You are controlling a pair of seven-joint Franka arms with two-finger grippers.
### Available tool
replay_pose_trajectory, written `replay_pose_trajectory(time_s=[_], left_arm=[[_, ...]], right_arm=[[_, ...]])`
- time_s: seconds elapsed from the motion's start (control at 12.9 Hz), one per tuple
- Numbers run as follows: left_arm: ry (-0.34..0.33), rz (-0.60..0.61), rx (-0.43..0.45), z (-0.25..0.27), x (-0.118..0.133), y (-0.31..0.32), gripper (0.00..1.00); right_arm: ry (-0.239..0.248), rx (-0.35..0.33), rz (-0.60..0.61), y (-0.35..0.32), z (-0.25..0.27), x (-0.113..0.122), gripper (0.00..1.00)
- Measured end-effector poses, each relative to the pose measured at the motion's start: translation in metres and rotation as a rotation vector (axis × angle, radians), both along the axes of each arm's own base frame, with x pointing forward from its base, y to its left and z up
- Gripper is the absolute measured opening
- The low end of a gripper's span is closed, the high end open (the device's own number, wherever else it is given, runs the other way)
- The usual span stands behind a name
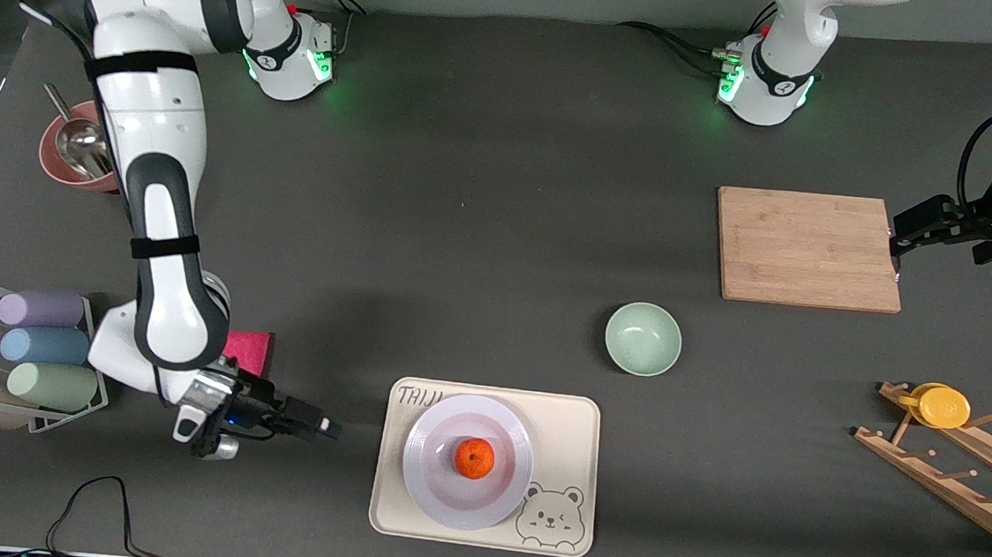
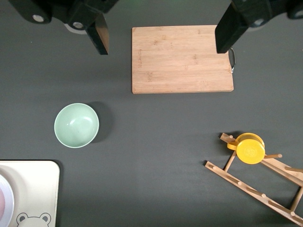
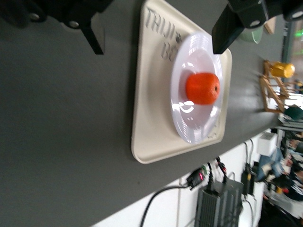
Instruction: Place orange and plate with both arms
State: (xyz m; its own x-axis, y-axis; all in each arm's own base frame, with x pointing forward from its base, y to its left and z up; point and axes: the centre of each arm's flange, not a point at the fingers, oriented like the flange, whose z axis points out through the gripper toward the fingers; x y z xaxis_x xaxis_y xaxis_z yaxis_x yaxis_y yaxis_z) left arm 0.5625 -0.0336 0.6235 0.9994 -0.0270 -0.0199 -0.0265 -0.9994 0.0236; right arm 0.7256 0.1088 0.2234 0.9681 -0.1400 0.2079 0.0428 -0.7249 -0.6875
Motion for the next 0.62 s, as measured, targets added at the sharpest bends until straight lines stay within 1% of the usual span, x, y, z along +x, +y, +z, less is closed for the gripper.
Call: replay_pose_trajectory(time_s=[0.08, 0.23, 0.31, 0.47, 0.62], left_arm=[[0.000, 0.000, 0.000, 0.000, 0.000, 0.000, 1.00], [0.000, 0.000, 0.000, 0.000, 0.000, 0.000, 1.00], [0.000, 0.000, 0.000, 0.000, 0.000, 0.000, 1.00], [0.000, 0.000, 0.000, 0.000, 0.000, 0.000, 1.00], [0.000, 0.000, 0.000, 0.000, 0.000, 0.000, 1.00]], right_arm=[[0.004, -0.056, 0.018, -0.010, 0.013, -0.011, 1.00], [0.013, -0.191, 0.051, -0.031, 0.041, -0.034, 1.00], [0.025, -0.245, 0.064, -0.041, 0.056, -0.046, 1.00], [0.066, -0.328, 0.088, -0.061, 0.082, -0.067, 1.00], [0.138, -0.399, 0.064, -0.077, 0.113, -0.084, 1.00]])
